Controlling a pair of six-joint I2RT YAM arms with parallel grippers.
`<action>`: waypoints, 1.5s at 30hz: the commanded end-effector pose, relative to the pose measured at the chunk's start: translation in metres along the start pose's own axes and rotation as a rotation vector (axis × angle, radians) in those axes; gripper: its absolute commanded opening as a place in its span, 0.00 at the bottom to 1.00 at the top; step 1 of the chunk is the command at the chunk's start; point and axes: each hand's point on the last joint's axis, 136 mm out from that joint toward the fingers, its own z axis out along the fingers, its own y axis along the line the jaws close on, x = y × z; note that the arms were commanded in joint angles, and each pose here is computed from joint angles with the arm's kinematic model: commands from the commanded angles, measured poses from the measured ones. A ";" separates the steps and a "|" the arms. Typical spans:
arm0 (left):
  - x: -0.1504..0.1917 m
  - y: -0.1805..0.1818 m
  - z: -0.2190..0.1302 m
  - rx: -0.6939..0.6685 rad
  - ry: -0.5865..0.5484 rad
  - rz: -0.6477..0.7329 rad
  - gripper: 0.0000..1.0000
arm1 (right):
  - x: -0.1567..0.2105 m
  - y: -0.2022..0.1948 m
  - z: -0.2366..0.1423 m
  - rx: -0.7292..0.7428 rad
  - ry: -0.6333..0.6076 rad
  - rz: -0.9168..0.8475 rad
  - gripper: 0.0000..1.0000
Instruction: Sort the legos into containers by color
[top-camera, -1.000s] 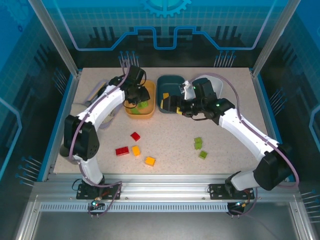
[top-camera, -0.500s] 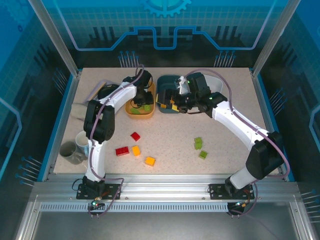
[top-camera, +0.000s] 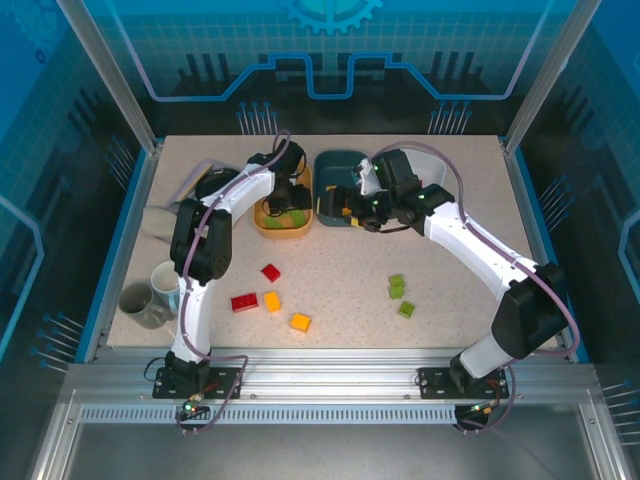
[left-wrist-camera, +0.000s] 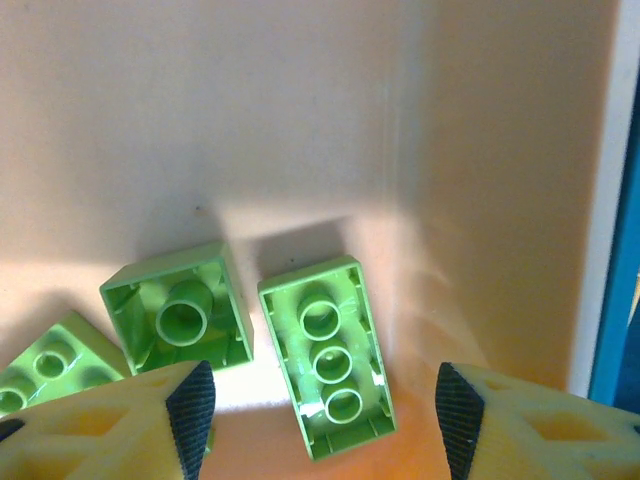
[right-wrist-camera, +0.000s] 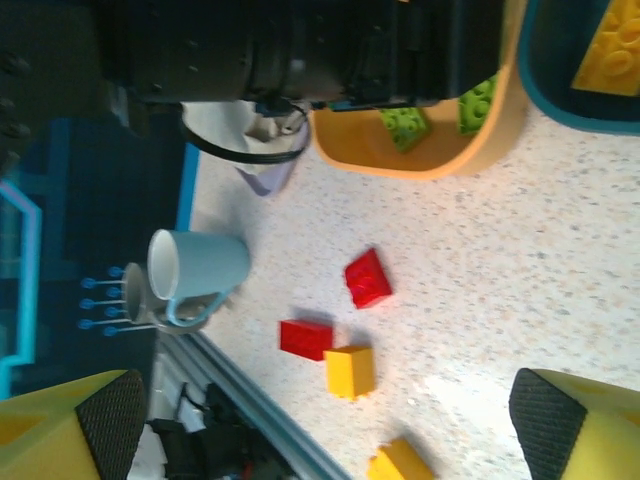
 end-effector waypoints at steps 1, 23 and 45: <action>-0.013 -0.012 -0.061 0.042 -0.099 -0.008 0.66 | 0.012 0.001 -0.015 0.086 0.010 -0.139 0.94; 0.231 0.122 -0.208 0.106 -0.233 -0.500 0.77 | 0.193 0.023 0.134 0.311 0.509 -0.487 0.78; 0.274 0.125 -0.220 0.216 -0.209 -0.499 0.78 | 0.191 -0.018 0.204 0.495 0.527 -0.365 0.51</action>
